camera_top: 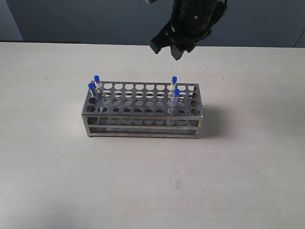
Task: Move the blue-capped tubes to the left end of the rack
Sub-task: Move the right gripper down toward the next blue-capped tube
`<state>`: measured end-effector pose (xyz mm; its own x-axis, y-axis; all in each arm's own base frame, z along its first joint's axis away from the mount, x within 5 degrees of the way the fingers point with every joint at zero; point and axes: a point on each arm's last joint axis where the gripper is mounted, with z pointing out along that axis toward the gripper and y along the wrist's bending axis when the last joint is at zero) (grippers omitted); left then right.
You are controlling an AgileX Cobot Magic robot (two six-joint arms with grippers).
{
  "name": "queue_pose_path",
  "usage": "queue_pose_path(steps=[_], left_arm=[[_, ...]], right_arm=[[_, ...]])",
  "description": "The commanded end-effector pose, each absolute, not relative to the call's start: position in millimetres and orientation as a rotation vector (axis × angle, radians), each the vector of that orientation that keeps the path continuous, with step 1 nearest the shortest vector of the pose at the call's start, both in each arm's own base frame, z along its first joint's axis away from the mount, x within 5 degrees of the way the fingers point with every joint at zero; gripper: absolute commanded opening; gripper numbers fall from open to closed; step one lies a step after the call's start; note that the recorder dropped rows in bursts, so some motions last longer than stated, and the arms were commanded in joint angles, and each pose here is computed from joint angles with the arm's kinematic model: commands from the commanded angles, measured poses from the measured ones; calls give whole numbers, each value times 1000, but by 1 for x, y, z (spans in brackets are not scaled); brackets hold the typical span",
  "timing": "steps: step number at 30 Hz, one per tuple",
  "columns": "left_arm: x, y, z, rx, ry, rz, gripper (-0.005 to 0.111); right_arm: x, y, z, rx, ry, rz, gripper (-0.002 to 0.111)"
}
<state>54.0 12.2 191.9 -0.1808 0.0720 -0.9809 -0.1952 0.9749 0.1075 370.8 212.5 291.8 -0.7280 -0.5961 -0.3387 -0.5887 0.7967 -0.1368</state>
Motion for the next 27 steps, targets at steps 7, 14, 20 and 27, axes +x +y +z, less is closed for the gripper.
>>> queue_pose_path(steps=[7,14,20,27], left_arm=[[54,12,191,-87,1727,232,0],[54,12,191,-87,1727,232,0],[54,12,191,-87,1727,232,0],[54,12,191,-87,1727,232,0]], right_arm=[[367,215,281,-887,2744,235,35],[365,219,281,-897,2748,304,35],[362,217,271,-900,2785,294,35],[351,211,253,-914,2861,271,35]])
